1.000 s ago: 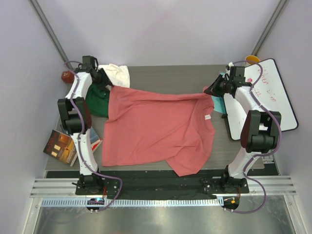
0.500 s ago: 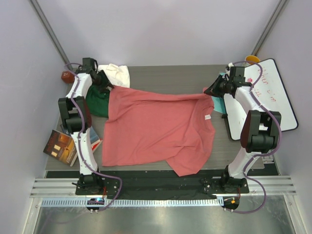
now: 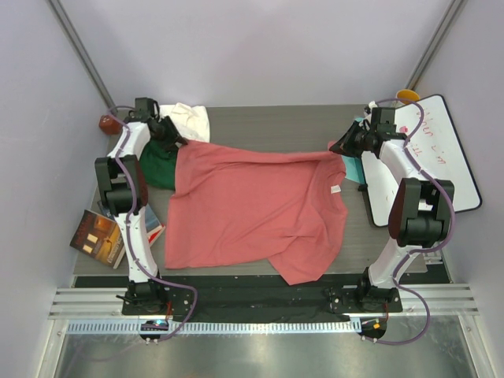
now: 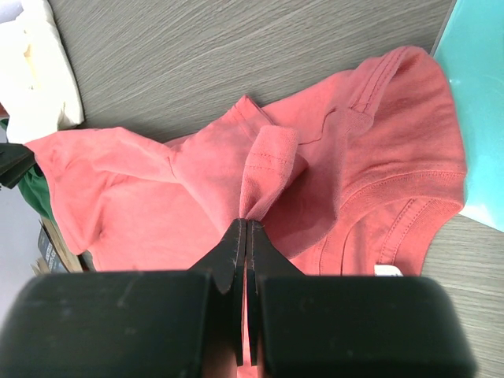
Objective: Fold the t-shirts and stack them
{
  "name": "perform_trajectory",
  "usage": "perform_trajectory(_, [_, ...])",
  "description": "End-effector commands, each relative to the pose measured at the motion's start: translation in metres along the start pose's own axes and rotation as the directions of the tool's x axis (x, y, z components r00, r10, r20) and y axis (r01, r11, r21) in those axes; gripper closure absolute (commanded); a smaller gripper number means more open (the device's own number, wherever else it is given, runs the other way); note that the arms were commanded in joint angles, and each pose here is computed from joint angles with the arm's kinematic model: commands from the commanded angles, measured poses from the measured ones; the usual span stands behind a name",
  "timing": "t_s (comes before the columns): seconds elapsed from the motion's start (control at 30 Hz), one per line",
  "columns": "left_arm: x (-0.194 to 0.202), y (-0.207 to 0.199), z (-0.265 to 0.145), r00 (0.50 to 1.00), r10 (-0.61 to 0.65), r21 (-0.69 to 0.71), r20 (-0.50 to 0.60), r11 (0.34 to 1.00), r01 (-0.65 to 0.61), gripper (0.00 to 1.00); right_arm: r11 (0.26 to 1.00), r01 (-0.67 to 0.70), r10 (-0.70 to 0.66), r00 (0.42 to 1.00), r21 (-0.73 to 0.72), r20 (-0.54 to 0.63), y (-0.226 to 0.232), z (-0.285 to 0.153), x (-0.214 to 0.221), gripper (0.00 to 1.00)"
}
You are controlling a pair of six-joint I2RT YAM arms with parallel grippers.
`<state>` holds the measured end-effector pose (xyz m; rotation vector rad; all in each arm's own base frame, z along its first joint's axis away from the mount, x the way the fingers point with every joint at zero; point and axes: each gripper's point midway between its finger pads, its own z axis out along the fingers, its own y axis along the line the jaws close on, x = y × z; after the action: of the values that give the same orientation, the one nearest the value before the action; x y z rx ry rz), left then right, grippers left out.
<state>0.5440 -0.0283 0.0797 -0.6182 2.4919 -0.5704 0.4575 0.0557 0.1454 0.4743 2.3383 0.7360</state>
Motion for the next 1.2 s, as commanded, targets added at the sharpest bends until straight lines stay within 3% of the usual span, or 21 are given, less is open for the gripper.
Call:
perform_trajectory(0.0, [-0.01,-0.013,-0.005,0.999,0.007,0.071,0.047,0.997,-0.01,0.59,0.998,0.053,-0.051,0.997,-0.026,0.065,0.018,-0.017,-0.017,0.99])
perform_trajectory(0.27, [-0.014,-0.022,-0.01,0.997,0.004,0.11,0.072,0.994,-0.012,0.73,0.998,0.055,-0.053,0.996,-0.028,0.066,0.019,-0.02,-0.016,0.99])
perform_trajectory(0.7, [-0.021,-0.037,-0.032,0.994,0.014,0.143,0.104,0.989,-0.029,0.84,0.999,0.036,-0.034,0.998,-0.038,0.052,0.015,-0.019,-0.003,0.99])
perform_trajectory(1.17, [-0.007,-0.049,-0.07,0.993,0.025,0.184,0.114,0.982,-0.046,0.87,0.997,0.051,-0.048,0.997,-0.052,0.054,0.017,-0.021,-0.002,0.99])
